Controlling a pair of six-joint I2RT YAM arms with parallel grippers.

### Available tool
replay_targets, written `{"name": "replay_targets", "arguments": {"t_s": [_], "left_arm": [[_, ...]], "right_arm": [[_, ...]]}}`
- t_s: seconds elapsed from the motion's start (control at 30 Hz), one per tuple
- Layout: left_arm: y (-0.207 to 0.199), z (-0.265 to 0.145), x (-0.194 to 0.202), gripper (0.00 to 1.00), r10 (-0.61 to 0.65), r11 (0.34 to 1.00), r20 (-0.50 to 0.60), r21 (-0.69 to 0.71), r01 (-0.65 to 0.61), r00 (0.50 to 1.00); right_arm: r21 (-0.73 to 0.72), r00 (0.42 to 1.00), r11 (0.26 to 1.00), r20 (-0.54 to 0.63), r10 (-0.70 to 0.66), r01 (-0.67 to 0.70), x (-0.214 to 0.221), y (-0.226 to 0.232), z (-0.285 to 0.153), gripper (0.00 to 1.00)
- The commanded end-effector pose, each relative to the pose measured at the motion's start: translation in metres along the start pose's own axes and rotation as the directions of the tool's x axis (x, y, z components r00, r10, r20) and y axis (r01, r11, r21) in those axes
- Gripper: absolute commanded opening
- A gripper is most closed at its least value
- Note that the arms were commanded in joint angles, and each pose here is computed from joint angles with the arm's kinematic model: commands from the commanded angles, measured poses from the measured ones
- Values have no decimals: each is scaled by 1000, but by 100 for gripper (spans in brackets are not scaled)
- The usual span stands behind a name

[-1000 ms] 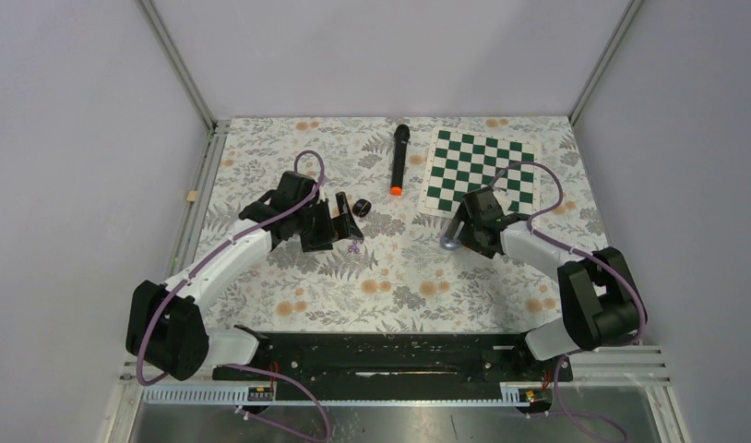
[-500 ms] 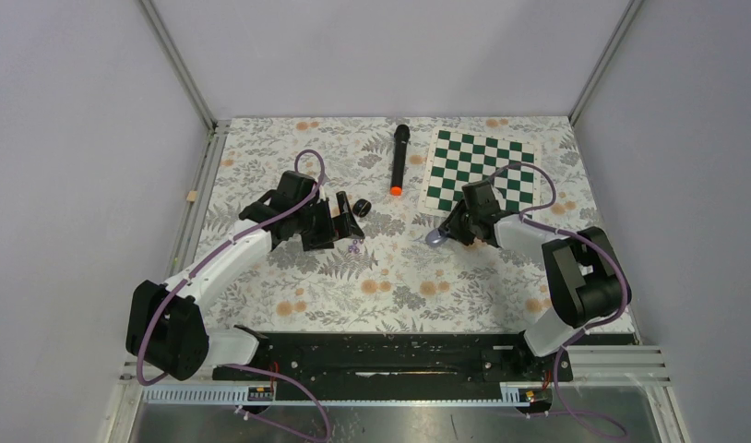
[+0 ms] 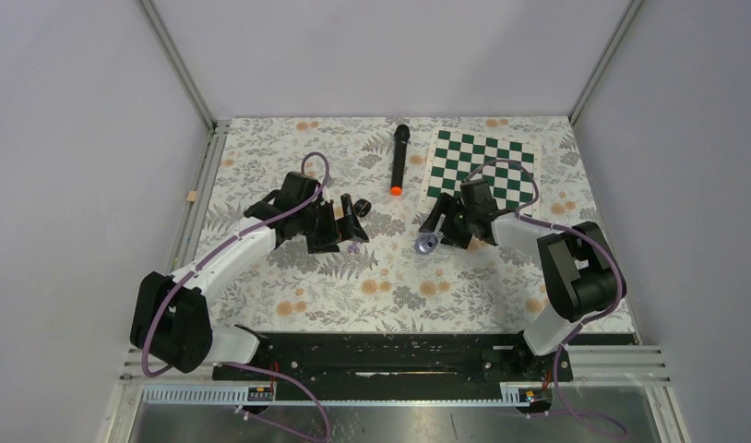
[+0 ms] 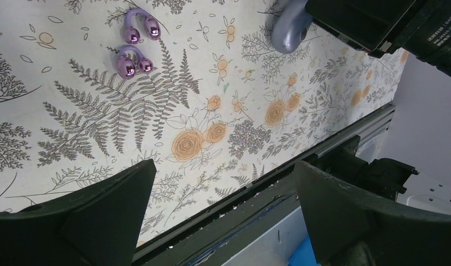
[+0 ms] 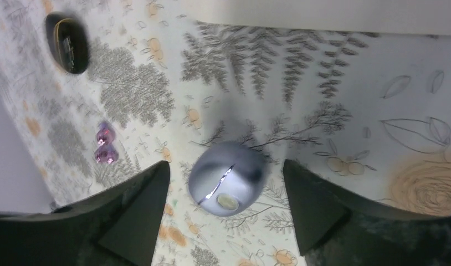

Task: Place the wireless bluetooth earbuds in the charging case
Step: Pick up the charging case from the center of the board.

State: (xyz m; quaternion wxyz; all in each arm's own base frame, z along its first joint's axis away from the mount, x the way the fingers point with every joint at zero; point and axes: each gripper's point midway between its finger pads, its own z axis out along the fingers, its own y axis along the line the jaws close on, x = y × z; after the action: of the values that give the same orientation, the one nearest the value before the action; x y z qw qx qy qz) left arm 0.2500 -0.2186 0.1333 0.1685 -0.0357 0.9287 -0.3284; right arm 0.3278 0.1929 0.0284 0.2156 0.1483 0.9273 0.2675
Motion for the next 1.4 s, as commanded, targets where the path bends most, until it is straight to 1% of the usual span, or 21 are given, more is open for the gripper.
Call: {"name": "replay_targets", "arguments": {"t_s": [0.0,0.07,0.13,0.2,0.27,0.33,0.4,0.5,0.53,0.6,0.63,0.7,0.87,1.0,1.13,1.23,1.37], "left_arm": [[-15,-2,-4,99,28,997,12,70,-28,1000],[-15,-3,-5,99,38,997,21,70,-39,999],[-16,-4,-6,99,46,997,29,69,-47,999],[-16,-2,-7,99,45,997,23,65,-46,999],[-15,0,-7,99,43,997,14,66,-43,999],[-14,2,-5,99,38,997,6,61,-39,999],[-15,2,-4,99,40,997,4,62,-40,999],[-15,1,-3,99,42,997,9,63,-43,999],[-14,0,-3,99,44,997,12,59,-44,999],[-12,-1,-2,99,48,997,17,52,-49,999],[-11,-1,-2,99,48,998,17,50,-49,999],[-10,-1,-1,99,49,998,15,46,-50,999],[-5,-3,1,99,62,998,15,22,-63,998],[-3,-4,1,99,75,997,13,11,-75,997],[-4,-4,2,99,76,997,8,18,-76,997],[-3,-5,3,99,78,997,8,11,-78,997],[-2,-6,-1,99,63,998,18,-7,-63,998]], "right_arm": [[-24,998,998,45,-53,54,-3,5,-14,90],[-6,995,999,97,-37,38,-5,-1,-24,89],[-15,992,1000,125,23,-21,-3,-2,-31,78],[-16,990,996,107,87,-86,7,1,-34,69],[80,988,987,82,132,-139,17,-4,-36,69],[156,978,967,75,193,-203,23,-6,-36,72],[170,976,961,49,212,-218,26,1,-32,77],[203,965,943,60,256,-263,27,2,-26,89],[216,958,933,69,279,-288,28,0,-25,91],[224,941,914,114,319,-337,23,-3,-22,91],[237,934,904,133,331,-354,20,-5,-19,88],[247,933,900,133,336,-359,15,0,-12,78],[281,938,895,127,323,-346,12,6,0,71],[299,940,891,122,319,-342,14,6,4,70],[310,951,899,104,292,-310,15,10,11,66],[317,961,908,75,265,-275,16,13,16,59],[294,969,923,50,243,-247,17,18,21,43]]}}
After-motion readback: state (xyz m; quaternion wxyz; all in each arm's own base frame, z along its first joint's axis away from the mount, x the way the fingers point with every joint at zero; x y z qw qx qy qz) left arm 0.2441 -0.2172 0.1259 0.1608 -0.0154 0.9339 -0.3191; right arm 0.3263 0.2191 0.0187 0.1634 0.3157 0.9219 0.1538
